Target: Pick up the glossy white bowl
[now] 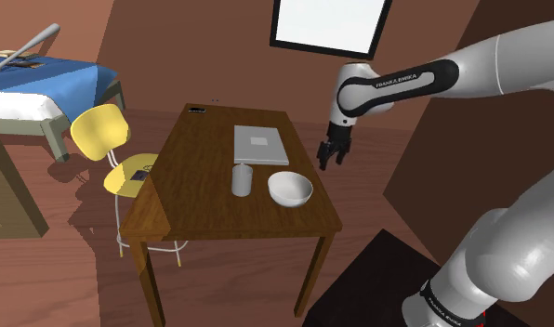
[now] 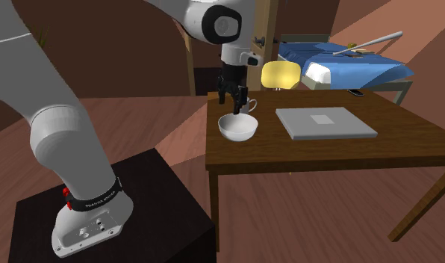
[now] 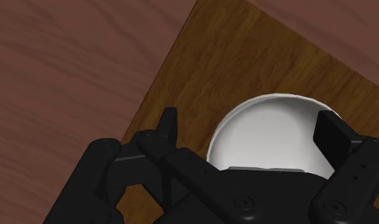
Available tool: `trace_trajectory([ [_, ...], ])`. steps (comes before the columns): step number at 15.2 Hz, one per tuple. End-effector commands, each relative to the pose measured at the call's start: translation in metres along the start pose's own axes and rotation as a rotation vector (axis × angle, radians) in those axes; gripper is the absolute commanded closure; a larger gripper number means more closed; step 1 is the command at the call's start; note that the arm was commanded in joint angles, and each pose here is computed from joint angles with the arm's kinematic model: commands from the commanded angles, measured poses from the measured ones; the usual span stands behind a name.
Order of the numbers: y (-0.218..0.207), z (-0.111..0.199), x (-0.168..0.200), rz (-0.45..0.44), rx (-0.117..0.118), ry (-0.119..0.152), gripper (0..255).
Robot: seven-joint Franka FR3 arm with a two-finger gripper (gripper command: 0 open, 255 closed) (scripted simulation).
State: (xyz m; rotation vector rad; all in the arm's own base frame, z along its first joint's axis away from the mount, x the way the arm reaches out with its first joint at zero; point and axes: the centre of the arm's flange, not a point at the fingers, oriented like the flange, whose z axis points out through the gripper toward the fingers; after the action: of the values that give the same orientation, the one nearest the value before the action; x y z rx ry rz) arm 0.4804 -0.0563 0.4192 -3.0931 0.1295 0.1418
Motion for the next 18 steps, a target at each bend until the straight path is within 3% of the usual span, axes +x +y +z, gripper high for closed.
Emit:
trace_trajectory([
  [1,0.008,0.015,0.021,-0.001,0.002,0.005,0],
  [9,0.021,0.066,0.110,-0.006,0.012,0.022,0],
  [18,0.022,0.107,0.117,-0.006,0.013,0.022,0],
])
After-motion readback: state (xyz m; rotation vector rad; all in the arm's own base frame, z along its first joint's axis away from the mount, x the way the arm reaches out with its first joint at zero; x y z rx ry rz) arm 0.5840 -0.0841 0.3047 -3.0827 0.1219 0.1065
